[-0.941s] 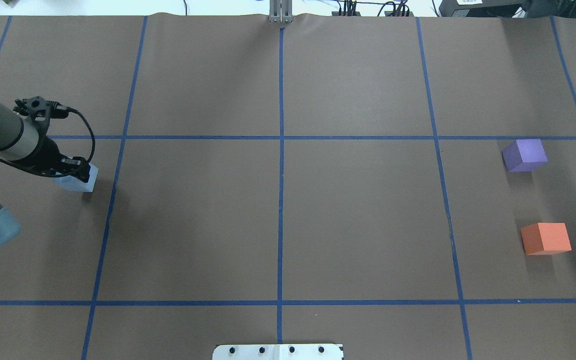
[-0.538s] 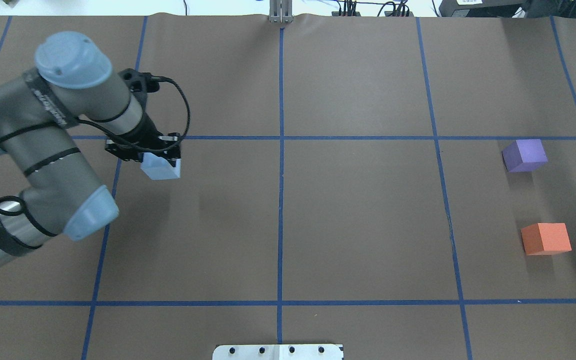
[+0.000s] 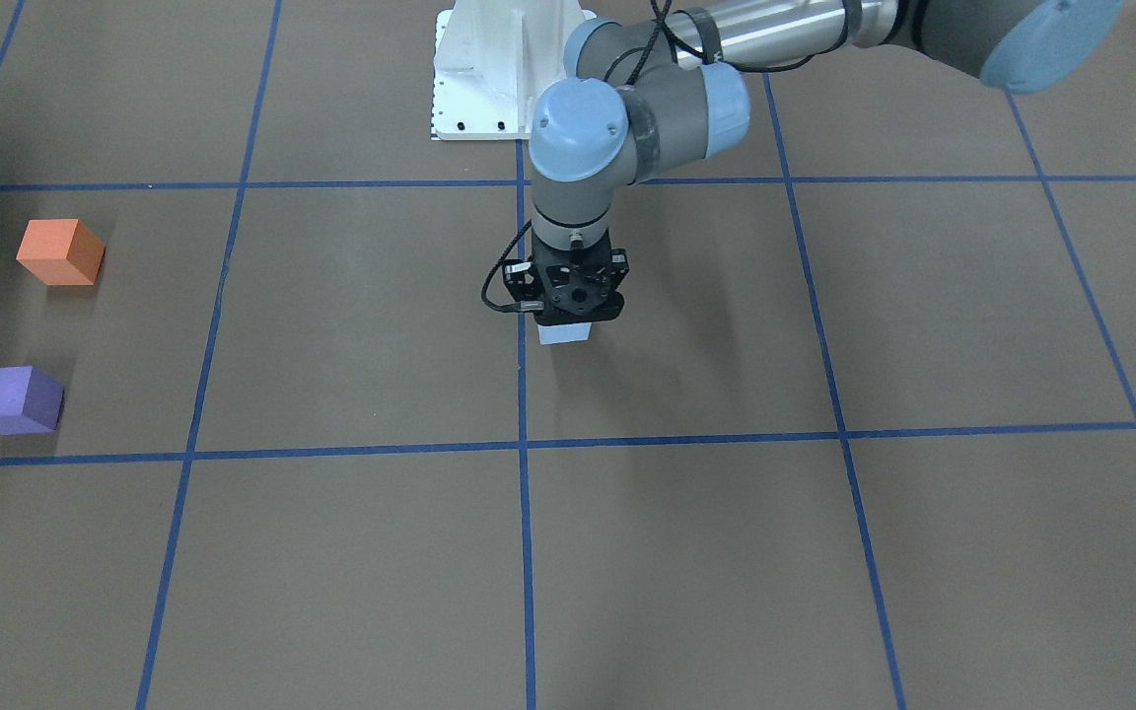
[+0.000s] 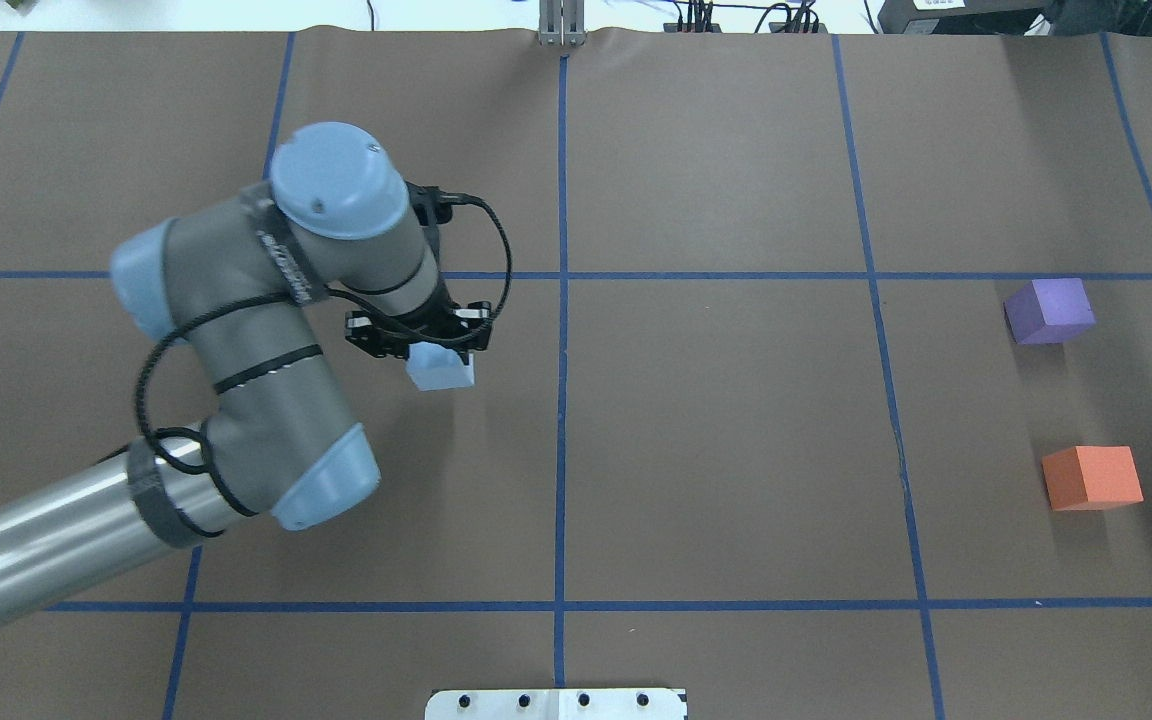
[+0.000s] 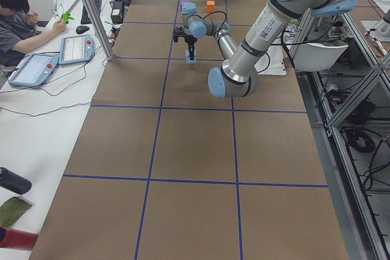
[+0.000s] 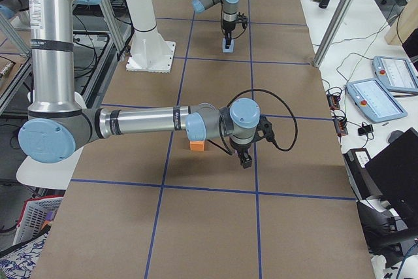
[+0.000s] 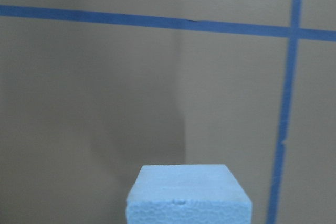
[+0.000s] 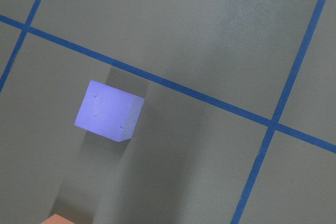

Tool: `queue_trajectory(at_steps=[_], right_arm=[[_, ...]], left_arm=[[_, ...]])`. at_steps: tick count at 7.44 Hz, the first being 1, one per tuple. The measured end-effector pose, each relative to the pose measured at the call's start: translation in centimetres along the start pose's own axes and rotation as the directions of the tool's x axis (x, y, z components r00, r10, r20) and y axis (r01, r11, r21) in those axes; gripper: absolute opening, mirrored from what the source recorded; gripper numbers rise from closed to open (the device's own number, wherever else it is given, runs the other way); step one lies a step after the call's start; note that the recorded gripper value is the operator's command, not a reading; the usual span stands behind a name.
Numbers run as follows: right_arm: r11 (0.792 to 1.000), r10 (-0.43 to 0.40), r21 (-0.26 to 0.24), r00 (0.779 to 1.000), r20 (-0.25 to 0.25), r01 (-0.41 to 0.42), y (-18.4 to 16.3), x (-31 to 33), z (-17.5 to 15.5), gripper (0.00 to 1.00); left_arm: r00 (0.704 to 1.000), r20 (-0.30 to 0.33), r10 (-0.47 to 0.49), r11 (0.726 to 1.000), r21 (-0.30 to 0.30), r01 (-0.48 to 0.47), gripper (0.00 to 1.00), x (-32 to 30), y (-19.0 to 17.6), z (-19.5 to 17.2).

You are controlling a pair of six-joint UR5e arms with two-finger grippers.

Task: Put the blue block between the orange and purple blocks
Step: 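Carry the light blue cube to the table center and release it, then withdraw the left gripper while the right gripper reaches toward the light blue cube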

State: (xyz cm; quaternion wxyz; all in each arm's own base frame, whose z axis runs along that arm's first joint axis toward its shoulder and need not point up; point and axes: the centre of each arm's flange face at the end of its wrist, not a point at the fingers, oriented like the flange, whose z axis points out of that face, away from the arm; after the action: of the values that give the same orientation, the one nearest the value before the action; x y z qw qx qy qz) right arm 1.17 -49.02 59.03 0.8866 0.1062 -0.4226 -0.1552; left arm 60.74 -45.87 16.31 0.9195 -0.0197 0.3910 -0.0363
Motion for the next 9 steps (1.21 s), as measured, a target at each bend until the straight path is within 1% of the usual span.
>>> queue_trajectory(at_steps=[1,2,4,5,6,7,8,9], right_arm=[[1.000,0.002,0.000,1.000,0.008,-0.002,0.1,0.0,0.1,1.00],[1.000,0.002,0.000,1.000,0.012,-0.002,0.2,-0.1,0.1,1.00],[1.000,-0.003,0.005,1.000,0.013,0.003,0.0,-0.3,-0.1,1.00],[1.000,-0.004,0.016,1.000,0.013,0.004,-0.4,-1.1,-0.7,1.00],[1.000,0.011,0.029,1.000,0.013,-0.012,-1.2,-2.8,-1.4,1.00],[0.999,0.037,0.037,0.999,0.014,-0.037,-2.3,-5.7,-1.8,1.00],[0.997,0.063,0.042,0.998,0.017,-0.064,-3.8,-9.1,-1.9,1.00],[0.993,0.103,0.047,0.994,0.021,-0.104,-5.7,-13.2,-1.8,1.00]], left_arm=[[1.000,0.004,0.012,1.000,0.002,-0.012,0.85,1.7,1.1,1.2],[0.999,0.014,0.029,0.999,0.023,-0.030,0.99,2.6,2.3,2.3],[0.998,0.025,0.050,0.997,0.054,-0.052,0.99,3.2,2.9,2.8],[0.998,0.013,0.053,0.996,0.067,-0.054,0.99,3.0,2.2,1.6],[0.998,-0.010,0.057,0.996,0.074,-0.056,0.99,2.3,0.4,-0.9],[0.997,-0.022,0.071,0.996,0.058,-0.069,0.99,0.3,-2.2,-4.0],[0.995,-0.014,0.101,0.994,0.037,-0.100,1.00,-3.3,-4.5,-6.9],[0.988,0.011,0.152,0.988,0.028,-0.152,1.00,-8.6,-6.4,-9.5]])
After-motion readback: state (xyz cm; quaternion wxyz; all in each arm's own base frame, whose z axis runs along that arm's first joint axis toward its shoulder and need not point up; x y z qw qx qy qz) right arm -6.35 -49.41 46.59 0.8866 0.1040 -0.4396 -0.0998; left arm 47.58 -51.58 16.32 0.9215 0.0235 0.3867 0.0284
